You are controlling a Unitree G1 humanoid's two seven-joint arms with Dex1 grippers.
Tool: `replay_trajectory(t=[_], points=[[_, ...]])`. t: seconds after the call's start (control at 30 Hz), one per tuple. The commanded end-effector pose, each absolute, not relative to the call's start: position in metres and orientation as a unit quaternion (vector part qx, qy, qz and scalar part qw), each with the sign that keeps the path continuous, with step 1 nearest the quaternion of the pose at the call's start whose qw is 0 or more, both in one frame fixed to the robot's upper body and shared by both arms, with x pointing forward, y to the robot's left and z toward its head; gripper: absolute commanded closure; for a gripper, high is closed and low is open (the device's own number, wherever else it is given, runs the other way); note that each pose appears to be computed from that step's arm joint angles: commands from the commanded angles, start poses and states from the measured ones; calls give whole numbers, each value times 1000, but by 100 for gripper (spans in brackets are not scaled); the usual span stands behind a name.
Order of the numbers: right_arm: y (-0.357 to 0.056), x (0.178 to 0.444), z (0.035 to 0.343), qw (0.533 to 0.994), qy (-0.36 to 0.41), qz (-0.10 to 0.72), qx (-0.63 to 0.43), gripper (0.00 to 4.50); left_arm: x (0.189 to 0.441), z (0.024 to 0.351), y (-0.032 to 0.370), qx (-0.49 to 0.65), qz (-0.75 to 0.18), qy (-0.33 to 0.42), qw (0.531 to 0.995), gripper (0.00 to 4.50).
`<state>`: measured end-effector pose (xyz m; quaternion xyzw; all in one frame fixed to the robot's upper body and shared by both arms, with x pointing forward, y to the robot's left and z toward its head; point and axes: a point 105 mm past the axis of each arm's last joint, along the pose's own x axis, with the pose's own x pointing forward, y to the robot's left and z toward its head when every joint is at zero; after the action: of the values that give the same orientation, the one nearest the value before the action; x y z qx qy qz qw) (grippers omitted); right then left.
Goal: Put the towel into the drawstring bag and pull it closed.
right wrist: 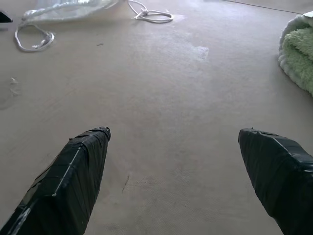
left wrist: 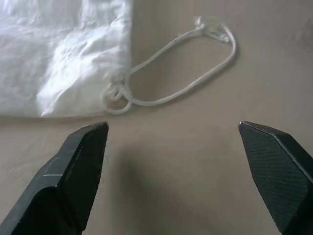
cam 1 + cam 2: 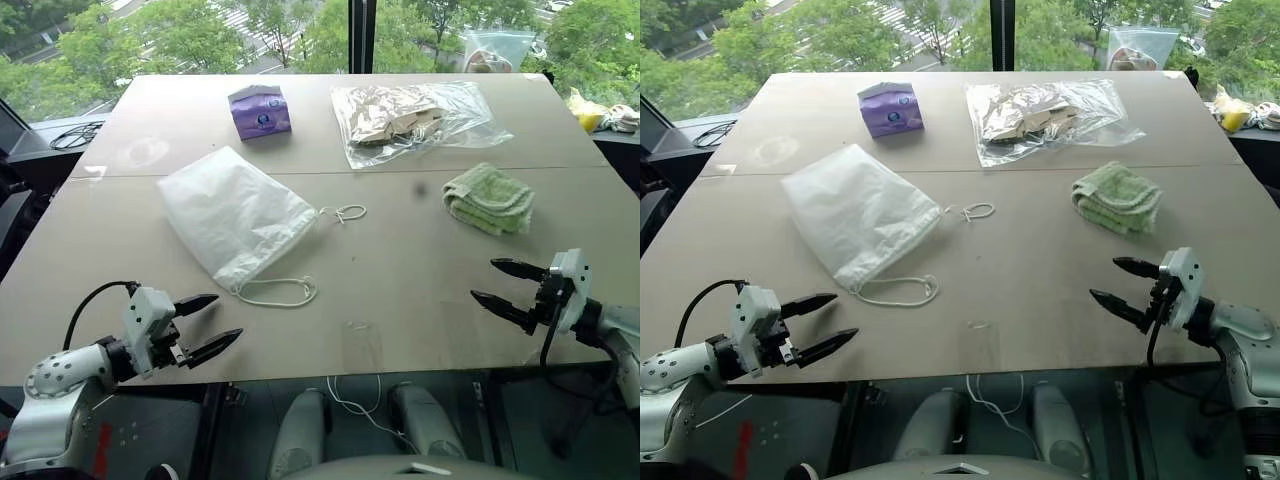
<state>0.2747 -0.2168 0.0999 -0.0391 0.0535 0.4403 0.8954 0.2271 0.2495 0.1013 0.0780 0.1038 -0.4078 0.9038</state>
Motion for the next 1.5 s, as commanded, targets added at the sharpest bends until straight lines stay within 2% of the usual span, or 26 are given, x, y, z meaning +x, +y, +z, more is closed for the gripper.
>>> replay_trajectory(t=[0.03, 0.13, 0.27, 0.43, 0.73, 1.07, 1.37, 1.5], points=[[-201, 277, 126, 881, 3, 471, -31, 0, 242, 128, 223, 63, -400, 64, 912, 14], [-193, 278, 136, 875, -12, 484, -19, 0, 260, 129, 210, 69, -363, 60, 927, 14], [-186, 276, 142, 866, -16, 499, -19, 0, 283, 145, 194, 101, -314, 7, 944, 14], [-179, 271, 144, 861, -18, 508, -15, 0, 306, 159, 189, 224, -215, -71, 948, 14], [-158, 259, 144, 848, -22, 530, -13, 0, 300, 132, 184, 335, -166, -64, 925, 14], [-153, 258, 143, 847, -32, 530, -19, 0, 302, 132, 202, 355, -80, -84, 928, 14], [-154, 258, 143, 851, -39, 523, -19, 0, 304, 118, 207, 371, -76, -71, 923, 14], [-155, 259, 143, 853, -41, 520, -18, 0, 300, 112, 199, 364, -112, -63, 923, 14]])
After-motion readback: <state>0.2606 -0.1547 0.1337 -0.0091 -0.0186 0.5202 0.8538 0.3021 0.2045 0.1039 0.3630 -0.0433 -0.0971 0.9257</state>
